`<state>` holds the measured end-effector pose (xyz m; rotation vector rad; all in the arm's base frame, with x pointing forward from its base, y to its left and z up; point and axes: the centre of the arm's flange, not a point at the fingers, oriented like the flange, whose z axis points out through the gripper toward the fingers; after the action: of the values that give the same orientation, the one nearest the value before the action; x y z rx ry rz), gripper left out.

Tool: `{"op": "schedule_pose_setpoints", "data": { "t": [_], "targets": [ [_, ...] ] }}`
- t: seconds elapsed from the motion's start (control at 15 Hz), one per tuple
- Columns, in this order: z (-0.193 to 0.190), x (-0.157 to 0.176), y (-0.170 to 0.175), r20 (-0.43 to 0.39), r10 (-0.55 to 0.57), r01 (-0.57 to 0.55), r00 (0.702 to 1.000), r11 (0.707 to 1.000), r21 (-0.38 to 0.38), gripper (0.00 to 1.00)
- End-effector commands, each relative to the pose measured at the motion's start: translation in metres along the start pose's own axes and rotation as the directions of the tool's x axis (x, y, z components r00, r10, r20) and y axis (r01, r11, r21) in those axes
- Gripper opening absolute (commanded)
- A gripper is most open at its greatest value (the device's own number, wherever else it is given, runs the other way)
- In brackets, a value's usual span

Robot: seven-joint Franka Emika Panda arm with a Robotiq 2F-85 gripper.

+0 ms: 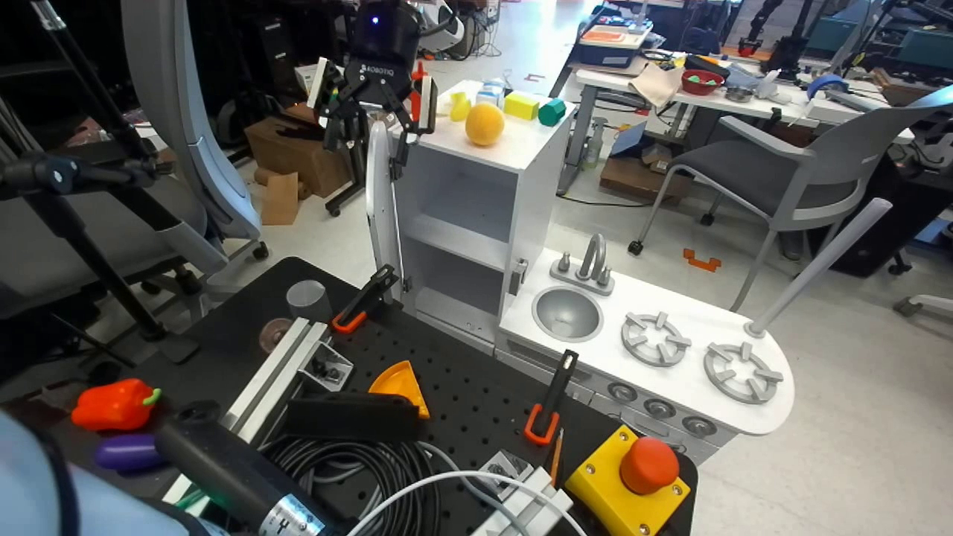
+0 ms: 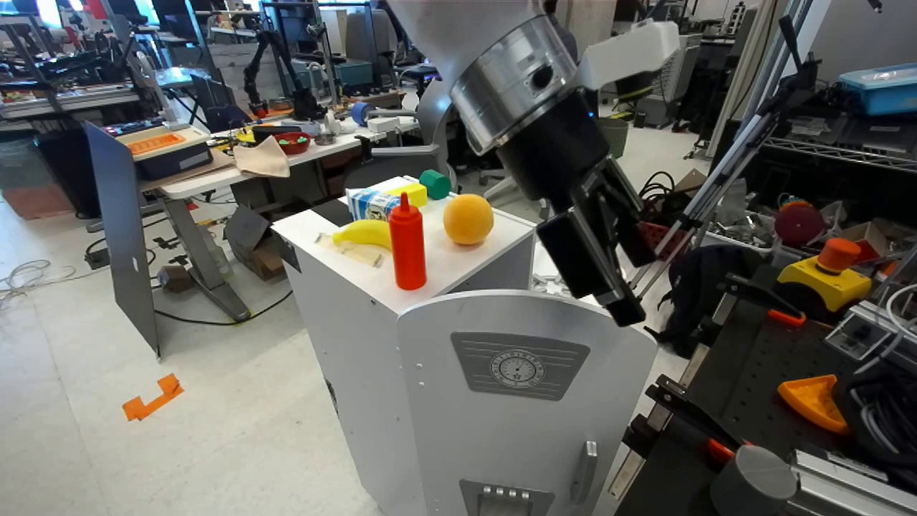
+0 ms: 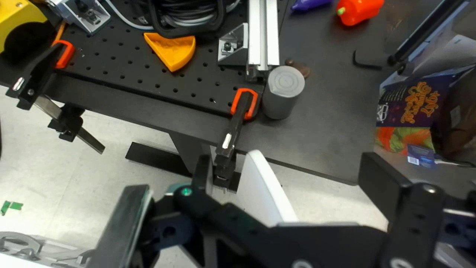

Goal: Close the door.

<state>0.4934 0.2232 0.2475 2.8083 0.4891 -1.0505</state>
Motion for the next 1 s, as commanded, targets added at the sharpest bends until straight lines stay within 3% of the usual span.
{"op": "schedule_pose_setpoints", "data": {
  "t": [0.0, 0.2, 0.47, 0.67, 0.93],
  "targets": [
    [-0.009, 0.034, -0.026, -0.024, 0.044, -0.045, 0.999, 0.998, -0.05, 1.0],
    [-0.005, 0.043, -0.028, -0.047, 0.105, -0.11, 0.993, 0.985, -0.129, 1.0],
    [-0.014, 0.041, -0.001, -0.109, 0.222, -0.243, 0.969, 0.932, -0.267, 1.0],
    [-0.042, 0.013, 0.022, -0.228, 0.292, -0.355, 0.929, 0.876, -0.326, 1.0],
    [-0.064, -0.038, 0.038, -0.391, 0.348, -0.489, 0.852, 0.794, -0.361, 1.0]
  ]
}}
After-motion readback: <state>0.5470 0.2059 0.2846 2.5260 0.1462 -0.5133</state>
